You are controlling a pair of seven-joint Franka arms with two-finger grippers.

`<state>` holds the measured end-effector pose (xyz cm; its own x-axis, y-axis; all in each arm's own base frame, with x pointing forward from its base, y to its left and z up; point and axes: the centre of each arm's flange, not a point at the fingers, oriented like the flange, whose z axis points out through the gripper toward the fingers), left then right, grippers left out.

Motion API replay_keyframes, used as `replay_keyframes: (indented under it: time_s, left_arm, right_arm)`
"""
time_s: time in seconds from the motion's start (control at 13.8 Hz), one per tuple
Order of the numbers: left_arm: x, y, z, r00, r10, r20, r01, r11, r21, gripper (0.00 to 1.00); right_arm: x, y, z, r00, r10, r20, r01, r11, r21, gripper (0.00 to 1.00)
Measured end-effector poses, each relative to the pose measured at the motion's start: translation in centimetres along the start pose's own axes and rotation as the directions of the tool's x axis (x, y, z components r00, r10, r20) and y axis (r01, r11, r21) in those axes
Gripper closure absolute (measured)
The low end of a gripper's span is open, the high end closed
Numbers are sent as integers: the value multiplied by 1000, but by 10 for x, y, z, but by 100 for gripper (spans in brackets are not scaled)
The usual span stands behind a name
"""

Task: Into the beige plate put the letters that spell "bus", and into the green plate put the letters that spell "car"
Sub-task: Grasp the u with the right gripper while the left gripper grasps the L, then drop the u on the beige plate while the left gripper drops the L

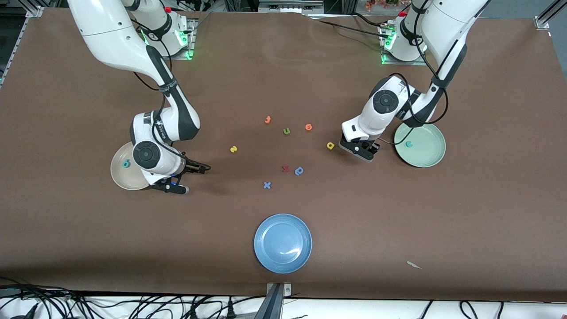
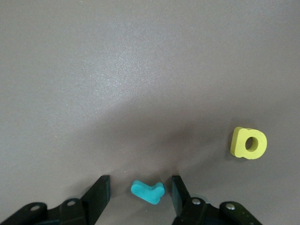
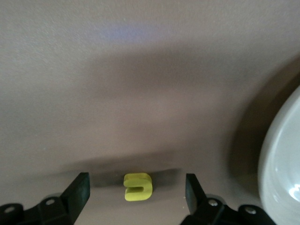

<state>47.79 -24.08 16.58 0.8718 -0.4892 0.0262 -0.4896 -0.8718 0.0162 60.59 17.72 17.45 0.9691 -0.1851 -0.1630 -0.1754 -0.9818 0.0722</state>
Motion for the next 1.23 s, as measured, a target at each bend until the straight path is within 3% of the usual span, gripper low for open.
replay_keyframes:
  time_s: [0.36, 0.43, 0.51, 0.65, 0.72, 0.94, 1.09, 1.23]
  left_arm:
    - [1, 1, -1, 1000, 1, -2, -1, 1000, 1, 44]
    - [1, 1, -1, 1000, 2, -3, -2, 1000, 1, 52]
    - [1, 1, -1, 1000, 2, -3, -2, 1000, 1, 52]
    - [2, 1, -2, 1000, 2, -5, -2, 1000, 2, 65]
    - [2, 1, -3, 1000, 3, -4, -3, 1000, 3, 65]
    - [3, 1, -6, 1000, 3, -7, -3, 1000, 6, 70]
    - [3, -3, -7, 1000, 2, -10, -2, 1000, 12, 70]
    - [3, -22, -11, 1000, 18, -6, -18, 998, 54, 70]
  right_arm:
    - [-2, -1, 4, 1000, 2, 8, -2, 1000, 1, 19]
    - [-2, -2, 3, 1000, 2, 7, -2, 1000, 5, 30]
    - [-3, -4, 3, 1000, 1, 6, -1, 1000, 8, 41]
    - [-3, -4, 2, 1000, 1, 6, -1, 1000, 9, 47]
    - [-3, -4, 2, 1000, 2, 6, -2, 1000, 8, 52]
    - [-2, -3, 1, 1000, 3, 6, -3, 1000, 8, 57]
    - [-2, -1, -3, 1000, 6, 6, -6, 1000, 7, 71]
    - [-2, -1, -2, 1000, 6, 7, -6, 1000, 7, 73]
